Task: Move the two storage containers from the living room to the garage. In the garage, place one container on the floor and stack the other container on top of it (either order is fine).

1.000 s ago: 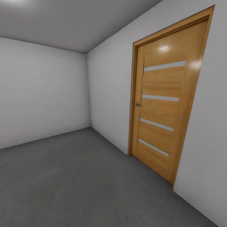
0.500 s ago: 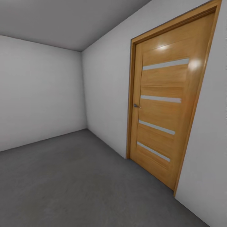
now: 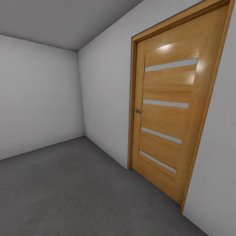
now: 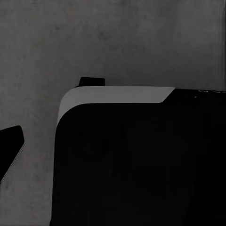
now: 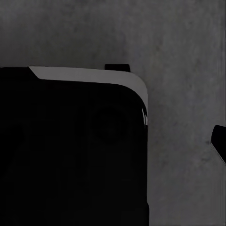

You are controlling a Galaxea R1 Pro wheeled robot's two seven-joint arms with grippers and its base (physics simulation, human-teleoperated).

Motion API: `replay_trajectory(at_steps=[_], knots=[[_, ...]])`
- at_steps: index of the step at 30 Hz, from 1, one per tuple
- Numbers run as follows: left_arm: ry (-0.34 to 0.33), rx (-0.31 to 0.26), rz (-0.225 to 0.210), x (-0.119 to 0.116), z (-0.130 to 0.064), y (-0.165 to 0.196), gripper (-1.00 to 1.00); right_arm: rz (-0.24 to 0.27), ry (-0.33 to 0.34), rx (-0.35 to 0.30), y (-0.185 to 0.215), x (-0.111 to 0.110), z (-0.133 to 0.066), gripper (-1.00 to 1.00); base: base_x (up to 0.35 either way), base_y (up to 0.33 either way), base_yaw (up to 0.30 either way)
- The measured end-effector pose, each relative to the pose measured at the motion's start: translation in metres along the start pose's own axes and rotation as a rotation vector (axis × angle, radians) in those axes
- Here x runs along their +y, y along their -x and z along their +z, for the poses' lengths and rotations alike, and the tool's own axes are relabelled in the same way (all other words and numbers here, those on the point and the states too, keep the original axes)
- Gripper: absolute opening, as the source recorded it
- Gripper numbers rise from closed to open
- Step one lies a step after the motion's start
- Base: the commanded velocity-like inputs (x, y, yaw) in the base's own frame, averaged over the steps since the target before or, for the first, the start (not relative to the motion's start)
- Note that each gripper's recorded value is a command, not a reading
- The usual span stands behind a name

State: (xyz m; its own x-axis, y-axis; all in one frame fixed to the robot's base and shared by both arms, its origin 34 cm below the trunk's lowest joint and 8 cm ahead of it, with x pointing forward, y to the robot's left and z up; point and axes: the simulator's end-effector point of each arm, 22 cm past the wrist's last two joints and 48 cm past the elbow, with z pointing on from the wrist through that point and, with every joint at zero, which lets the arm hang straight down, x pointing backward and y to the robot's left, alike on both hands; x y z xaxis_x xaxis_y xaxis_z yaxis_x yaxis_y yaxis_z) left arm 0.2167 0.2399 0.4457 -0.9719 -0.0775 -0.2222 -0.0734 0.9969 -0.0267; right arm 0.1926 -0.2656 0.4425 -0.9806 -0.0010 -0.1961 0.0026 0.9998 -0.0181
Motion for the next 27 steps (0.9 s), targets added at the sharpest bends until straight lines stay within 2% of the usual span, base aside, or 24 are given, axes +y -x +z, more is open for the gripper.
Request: replay_trajectory(at_steps=[9, 17, 27], knots=[[-0.001, 0.000, 0.001, -0.0005, 0.0000, 0.0001, 1.00, 0.002, 0.000, -0.001, 0.0001, -0.0001, 0.0000, 1.00, 0.322, 0.000, -0.186], [0.000, -0.001, 0.000, -0.0003, 0.0000, 0.0002, 1.00, 0.001, 0.000, 0.000, -0.0001, 0.0000, 0.0000, 1.00, 0.322, 0.012, -0.029], [0.000, 0.000, -0.001, -0.0003, 0.0000, 0.0001, 1.00, 0.001, -0.001, 0.001, -0.0001, -0.0003, 0.0000, 1.00, 0.321, 0.136, -0.002]])
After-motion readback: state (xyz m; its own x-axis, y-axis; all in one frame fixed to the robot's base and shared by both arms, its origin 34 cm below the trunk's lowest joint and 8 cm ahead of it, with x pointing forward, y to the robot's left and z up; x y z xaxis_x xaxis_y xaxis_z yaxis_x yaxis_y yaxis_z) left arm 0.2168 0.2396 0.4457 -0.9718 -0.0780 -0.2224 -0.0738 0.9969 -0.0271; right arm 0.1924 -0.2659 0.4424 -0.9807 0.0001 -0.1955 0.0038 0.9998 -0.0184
